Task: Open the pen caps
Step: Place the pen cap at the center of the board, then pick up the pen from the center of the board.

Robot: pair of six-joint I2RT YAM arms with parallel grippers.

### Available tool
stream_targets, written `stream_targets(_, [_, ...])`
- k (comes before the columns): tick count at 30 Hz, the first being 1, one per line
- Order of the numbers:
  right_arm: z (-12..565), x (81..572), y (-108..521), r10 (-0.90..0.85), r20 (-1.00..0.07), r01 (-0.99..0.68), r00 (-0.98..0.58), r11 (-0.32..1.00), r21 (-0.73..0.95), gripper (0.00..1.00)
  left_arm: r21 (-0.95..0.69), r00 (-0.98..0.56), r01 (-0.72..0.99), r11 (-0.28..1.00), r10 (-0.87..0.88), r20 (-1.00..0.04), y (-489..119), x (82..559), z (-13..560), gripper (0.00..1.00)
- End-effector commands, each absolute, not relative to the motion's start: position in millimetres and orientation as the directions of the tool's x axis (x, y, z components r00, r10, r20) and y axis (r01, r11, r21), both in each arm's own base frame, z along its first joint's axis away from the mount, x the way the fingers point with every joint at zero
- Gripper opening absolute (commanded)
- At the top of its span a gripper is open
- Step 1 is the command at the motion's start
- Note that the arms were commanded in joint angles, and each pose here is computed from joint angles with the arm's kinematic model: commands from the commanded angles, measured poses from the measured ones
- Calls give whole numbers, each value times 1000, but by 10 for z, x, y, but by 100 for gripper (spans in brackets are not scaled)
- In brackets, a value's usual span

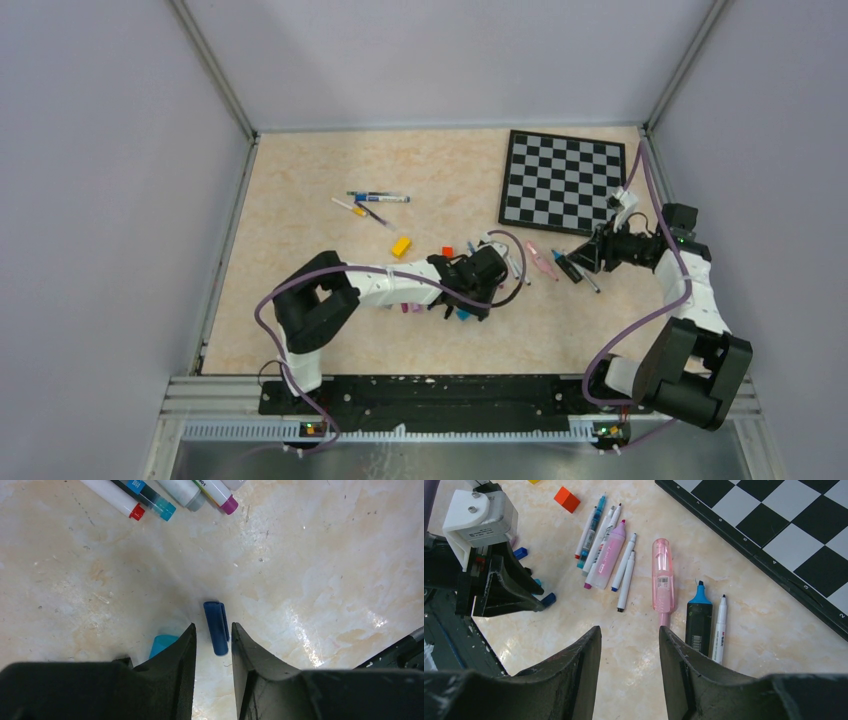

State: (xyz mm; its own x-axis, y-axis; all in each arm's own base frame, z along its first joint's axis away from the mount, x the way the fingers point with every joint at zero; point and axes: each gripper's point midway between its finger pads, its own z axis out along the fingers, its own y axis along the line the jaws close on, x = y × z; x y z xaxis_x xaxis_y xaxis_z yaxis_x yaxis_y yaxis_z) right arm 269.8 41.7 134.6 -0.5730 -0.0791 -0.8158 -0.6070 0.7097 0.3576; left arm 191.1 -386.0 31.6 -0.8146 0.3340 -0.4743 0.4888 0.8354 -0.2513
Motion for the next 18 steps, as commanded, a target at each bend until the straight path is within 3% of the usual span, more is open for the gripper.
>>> stream_targets(1, [1403,2717,419,-85,-842,-635,-532,698,331,45,-276,-789,502,820,303,-534,-3980,1988,610,35])
stream_targets(8, [1404,2713,422,-85,-843,-636,-531,697,330,45,-321,-730,528,786,226,-645,-3989,2061,1091,36])
stream_targets(11, [1403,2709,426,-86,-843,-638,-530,696,331,45,-305,-682,526,794,180,-708,-3890,2141,1321,41])
stream_targets(14, [1412,2709,429,-87,-846,-641,-526,694,328,45,-251,-625,486,837,132,-770,-3652,2270,1508,53])
stream_targets(18, [1410,2705,432,-86,-846,-641,-527,693,329,45,-194,-538,411,891,65,-840,-3236,2479,1713,81])
